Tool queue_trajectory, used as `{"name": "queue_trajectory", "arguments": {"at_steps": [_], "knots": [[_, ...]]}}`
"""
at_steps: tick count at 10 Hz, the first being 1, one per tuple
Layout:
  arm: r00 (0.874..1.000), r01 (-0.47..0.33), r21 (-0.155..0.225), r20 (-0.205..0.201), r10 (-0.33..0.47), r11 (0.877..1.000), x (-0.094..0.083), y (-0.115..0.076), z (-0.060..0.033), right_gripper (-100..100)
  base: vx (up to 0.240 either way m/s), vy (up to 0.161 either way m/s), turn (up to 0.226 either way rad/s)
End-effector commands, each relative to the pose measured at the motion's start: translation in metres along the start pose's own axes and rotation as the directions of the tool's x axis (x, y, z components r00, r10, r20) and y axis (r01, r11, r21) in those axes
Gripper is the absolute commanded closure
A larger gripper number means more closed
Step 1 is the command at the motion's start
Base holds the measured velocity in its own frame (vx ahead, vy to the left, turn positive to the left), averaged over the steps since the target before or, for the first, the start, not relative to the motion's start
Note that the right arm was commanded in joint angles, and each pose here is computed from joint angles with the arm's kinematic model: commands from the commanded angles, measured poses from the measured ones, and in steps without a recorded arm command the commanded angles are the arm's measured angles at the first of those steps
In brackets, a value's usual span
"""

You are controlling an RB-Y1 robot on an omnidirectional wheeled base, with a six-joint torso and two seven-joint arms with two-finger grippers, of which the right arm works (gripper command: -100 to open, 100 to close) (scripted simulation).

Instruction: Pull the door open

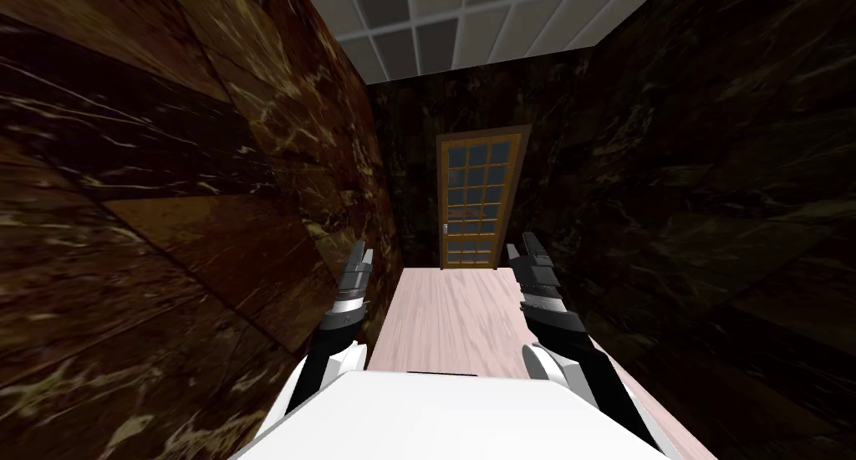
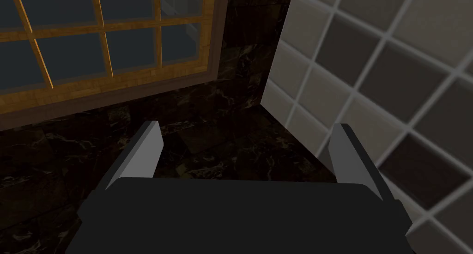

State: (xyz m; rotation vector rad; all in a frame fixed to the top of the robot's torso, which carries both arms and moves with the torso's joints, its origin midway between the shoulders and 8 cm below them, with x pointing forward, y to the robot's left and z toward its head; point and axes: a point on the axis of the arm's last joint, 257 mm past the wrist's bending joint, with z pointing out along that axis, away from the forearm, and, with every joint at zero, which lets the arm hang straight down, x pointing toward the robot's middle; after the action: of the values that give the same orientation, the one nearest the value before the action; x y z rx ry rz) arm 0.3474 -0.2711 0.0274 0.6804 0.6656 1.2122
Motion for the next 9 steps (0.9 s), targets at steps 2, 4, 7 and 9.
{"name": "queue_trajectory", "arguments": {"at_steps": [2, 4, 7, 9], "knots": [[0.998, 0.060, 0.017, -0.020, -0.060, 0.998, 0.002, -0.016, -0.0028, -100, 0.156, -0.005, -0.003], [0.994, 0.109, 0.029, -0.036, -0.108, 0.994, 0.004, -0.029, -0.0052, -100, 0.189, 0.023, -0.001], [0.984, 0.174, 0.043, -0.058, -0.171, 0.984, 0.005, -0.047, -0.0088, -100, 0.125, 0.032, -0.002], [0.972, 0.228, 0.054, -0.076, -0.224, 0.972, 0.006, -0.062, -0.0121, -100, 0.158, 0.030, -0.004]]}}
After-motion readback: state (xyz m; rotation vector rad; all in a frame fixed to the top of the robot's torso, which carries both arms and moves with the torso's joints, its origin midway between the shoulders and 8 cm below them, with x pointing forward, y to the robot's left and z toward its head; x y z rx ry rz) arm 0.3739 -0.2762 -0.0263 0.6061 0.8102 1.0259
